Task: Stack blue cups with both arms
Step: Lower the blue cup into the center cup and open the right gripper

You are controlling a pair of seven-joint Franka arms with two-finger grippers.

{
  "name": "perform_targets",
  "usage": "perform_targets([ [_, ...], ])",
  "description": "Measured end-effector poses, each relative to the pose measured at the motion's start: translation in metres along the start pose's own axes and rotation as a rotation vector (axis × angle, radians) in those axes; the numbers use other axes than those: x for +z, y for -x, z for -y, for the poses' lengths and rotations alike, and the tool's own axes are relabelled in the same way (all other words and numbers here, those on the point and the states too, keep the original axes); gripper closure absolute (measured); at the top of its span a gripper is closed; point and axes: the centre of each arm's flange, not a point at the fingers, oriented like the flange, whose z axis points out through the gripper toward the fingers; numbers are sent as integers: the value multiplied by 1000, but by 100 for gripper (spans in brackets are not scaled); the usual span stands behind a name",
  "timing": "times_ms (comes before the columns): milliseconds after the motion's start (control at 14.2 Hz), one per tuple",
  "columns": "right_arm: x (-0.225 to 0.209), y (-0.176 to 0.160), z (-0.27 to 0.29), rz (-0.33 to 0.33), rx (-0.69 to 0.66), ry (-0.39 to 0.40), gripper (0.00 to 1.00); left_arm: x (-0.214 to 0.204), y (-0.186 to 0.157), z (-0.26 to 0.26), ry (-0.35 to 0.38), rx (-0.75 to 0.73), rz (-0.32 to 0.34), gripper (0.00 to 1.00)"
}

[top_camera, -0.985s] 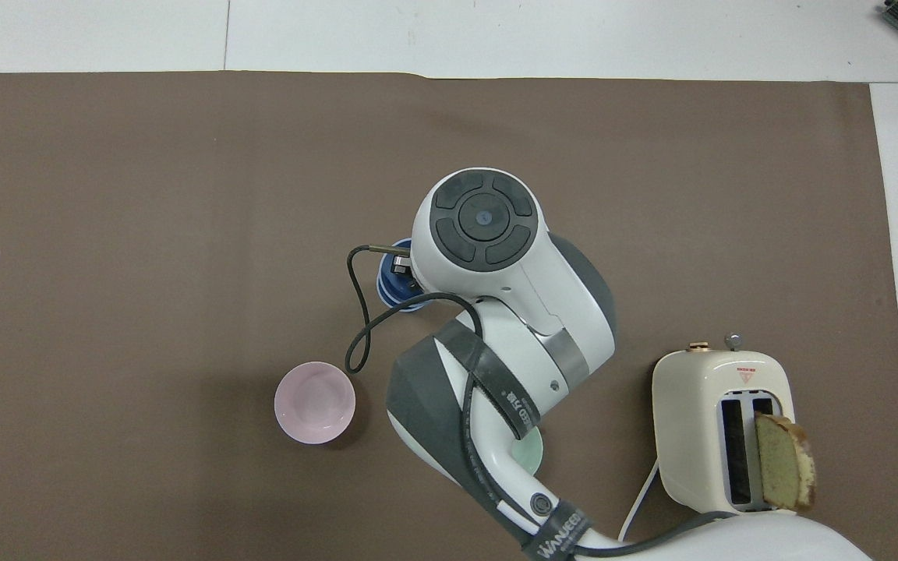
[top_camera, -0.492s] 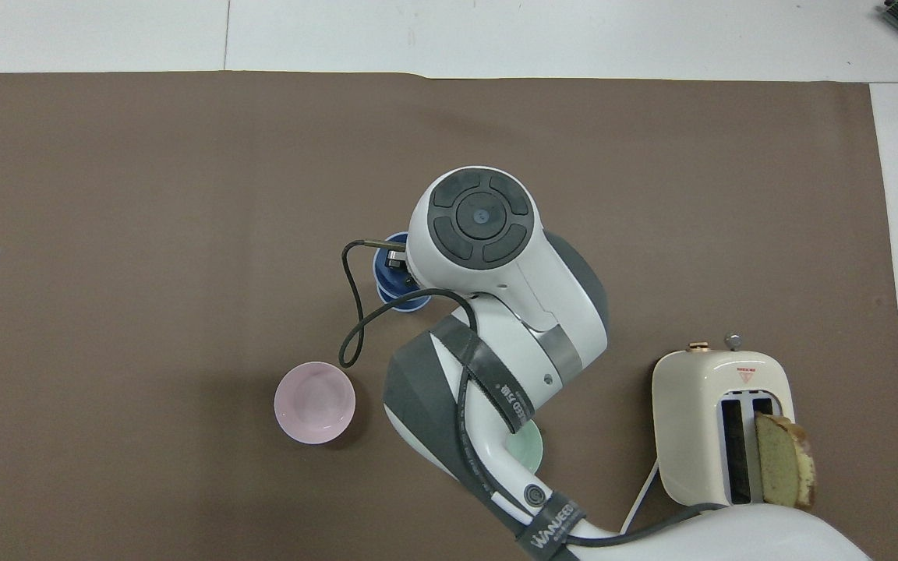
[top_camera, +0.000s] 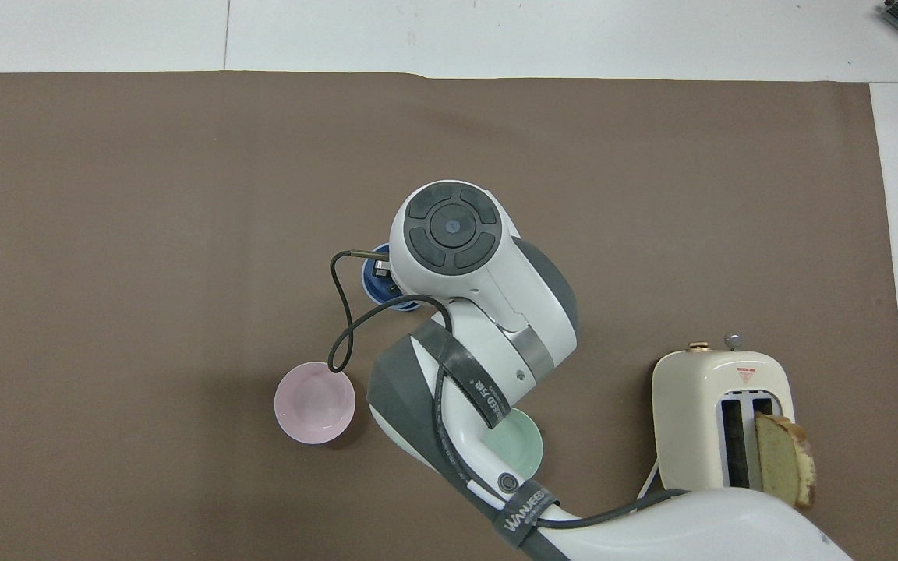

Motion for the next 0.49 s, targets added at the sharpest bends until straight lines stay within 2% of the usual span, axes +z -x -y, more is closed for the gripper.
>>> perform_targets([
  [492, 34, 6, -6, 23, -2, 22, 96, 0, 0, 0, 0, 0, 0, 0],
])
